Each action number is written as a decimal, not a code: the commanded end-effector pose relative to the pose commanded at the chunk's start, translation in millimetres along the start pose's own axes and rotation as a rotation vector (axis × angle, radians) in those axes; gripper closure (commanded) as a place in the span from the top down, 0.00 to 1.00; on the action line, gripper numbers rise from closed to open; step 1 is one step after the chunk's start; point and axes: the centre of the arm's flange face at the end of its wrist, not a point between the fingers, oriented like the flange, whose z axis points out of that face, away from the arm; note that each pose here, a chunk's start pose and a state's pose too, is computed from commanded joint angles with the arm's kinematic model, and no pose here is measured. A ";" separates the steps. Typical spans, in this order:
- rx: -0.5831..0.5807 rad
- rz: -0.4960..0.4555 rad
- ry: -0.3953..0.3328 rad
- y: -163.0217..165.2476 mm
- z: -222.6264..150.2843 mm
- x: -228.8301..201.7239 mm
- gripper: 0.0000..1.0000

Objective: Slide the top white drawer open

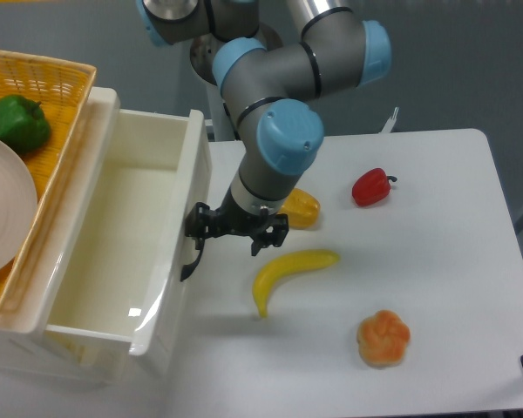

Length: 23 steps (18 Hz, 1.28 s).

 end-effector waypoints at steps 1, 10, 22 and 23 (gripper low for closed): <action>0.002 -0.001 -0.001 -1.4 -0.7 -1.3 1.00; 0.013 -0.021 0.010 -2.8 -4.2 -39.2 1.00; 0.074 -0.050 0.138 -4.4 -8.1 -44.6 1.00; 0.073 -0.050 0.139 -4.0 -7.4 -44.7 1.00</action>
